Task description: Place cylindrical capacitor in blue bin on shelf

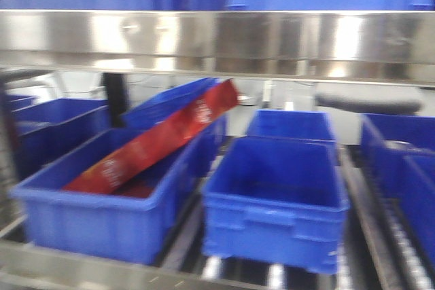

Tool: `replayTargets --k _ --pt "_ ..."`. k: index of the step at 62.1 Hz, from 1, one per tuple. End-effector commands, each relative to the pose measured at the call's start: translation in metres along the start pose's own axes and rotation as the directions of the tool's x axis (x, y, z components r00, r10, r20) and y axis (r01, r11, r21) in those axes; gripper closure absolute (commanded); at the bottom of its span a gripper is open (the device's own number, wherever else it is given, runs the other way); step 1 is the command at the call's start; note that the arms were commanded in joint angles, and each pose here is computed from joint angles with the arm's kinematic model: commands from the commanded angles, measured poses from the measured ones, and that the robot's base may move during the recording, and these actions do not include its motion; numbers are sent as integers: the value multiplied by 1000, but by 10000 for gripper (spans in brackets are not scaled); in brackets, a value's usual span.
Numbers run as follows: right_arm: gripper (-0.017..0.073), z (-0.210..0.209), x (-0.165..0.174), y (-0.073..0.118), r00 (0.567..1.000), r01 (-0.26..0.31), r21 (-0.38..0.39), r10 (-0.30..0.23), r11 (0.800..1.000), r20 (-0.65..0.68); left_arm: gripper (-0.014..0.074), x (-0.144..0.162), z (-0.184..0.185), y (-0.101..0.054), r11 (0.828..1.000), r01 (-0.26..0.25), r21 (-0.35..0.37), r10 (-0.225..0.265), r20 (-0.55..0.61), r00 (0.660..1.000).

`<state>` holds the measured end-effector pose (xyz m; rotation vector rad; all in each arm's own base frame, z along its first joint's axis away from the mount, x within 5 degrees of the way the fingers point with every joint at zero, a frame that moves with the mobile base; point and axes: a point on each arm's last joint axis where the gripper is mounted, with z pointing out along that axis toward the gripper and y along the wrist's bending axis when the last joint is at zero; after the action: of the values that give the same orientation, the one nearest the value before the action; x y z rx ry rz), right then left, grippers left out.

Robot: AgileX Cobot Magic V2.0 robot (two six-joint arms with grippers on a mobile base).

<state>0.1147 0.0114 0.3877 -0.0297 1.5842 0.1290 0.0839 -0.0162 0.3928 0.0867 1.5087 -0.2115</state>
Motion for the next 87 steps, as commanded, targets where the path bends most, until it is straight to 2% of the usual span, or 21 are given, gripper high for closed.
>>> replayTargets --k 1,87 --pt "724 -1 -2 0 999 13 1 -13 1000 30 705 -3 -1 -1 1000 -1 7 0 31 1000" --pt "724 -1 -2 0 999 13 1 -13 1000 30 705 -3 -1 -1 1000 -1 7 0 31 1000"
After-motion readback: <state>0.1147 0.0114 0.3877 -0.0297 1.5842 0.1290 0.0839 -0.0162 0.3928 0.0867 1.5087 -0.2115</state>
